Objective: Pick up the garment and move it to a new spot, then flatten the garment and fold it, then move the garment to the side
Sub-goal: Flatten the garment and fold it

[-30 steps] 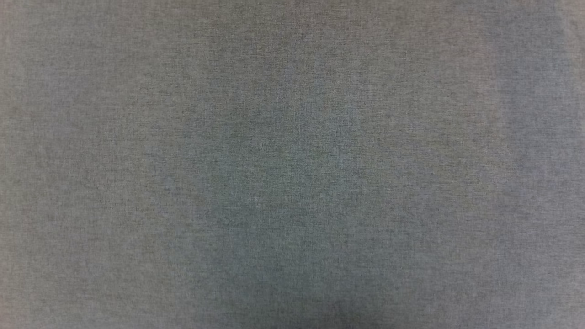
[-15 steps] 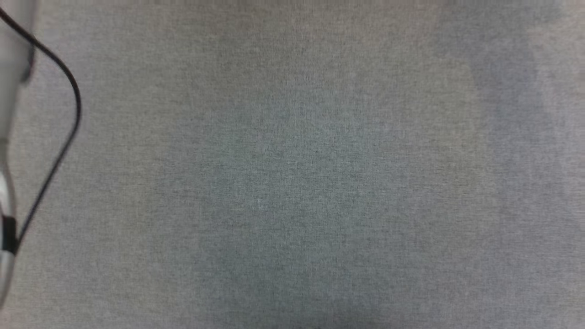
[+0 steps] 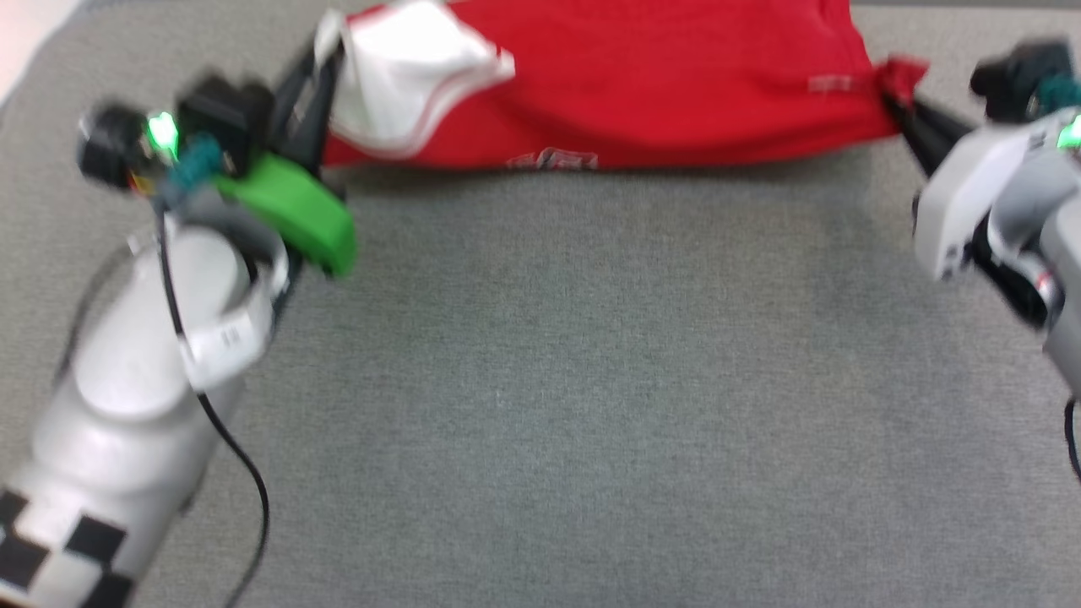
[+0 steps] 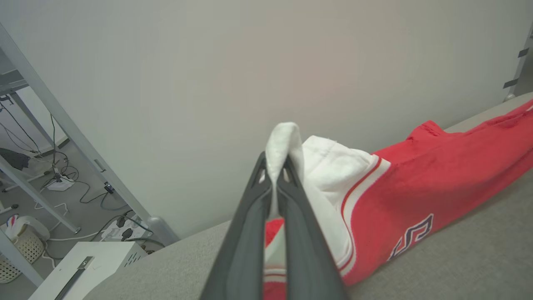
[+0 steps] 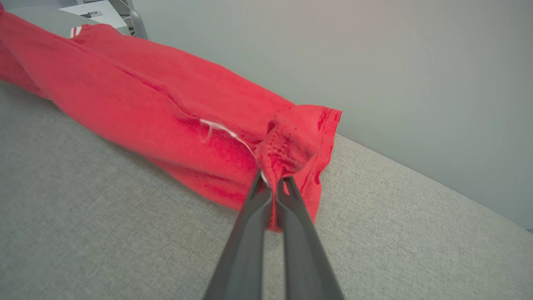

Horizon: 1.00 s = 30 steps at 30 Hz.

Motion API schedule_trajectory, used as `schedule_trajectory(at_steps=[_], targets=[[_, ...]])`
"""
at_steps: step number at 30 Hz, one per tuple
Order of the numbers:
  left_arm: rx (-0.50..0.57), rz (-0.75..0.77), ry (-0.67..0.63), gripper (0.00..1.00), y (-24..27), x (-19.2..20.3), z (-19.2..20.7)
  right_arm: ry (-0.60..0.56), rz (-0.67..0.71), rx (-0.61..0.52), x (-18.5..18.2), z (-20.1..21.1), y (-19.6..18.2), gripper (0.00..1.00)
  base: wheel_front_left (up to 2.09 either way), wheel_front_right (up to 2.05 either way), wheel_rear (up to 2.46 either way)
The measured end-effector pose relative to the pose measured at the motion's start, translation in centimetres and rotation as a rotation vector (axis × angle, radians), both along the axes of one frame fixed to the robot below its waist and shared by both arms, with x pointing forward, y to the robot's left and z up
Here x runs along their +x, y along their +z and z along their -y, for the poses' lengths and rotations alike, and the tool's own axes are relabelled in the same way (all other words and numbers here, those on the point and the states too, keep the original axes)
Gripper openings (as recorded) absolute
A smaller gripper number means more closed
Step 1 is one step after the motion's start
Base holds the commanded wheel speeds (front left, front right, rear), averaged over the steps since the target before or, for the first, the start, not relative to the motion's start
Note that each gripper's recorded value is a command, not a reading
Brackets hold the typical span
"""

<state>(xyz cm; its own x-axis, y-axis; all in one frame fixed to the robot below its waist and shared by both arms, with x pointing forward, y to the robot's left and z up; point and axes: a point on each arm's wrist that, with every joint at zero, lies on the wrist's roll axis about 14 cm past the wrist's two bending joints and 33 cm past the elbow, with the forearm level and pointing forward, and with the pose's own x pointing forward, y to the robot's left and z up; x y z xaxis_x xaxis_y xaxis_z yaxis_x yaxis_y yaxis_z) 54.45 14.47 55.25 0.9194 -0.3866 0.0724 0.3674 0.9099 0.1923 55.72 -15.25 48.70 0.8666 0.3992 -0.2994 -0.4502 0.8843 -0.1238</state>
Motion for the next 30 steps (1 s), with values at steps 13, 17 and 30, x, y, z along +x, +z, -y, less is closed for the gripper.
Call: schedule_trajectory(at_steps=[13, 17, 30], targets=[[-0.073, -0.284, 0.071, 0.00, -8.0, -14.8, -1.3, 0.014, -0.166, 0.022, -12.2, 1.8, -4.3, 0.00, 0.00, 0.00, 0.00], [-0.102, -0.345, 0.106, 0.00, -9.5, -18.3, -1.7, -0.009, -0.202, 0.046, -15.4, 2.6, -5.3, 0.00, 0.00, 0.00, 0.00], [-0.115, -0.545, 0.142, 0.00, -13.7, -27.3, -1.1, -0.075, -0.336, 0.108, -24.9, 3.9, -8.0, 0.00, 0.00, 0.00, 0.00]])
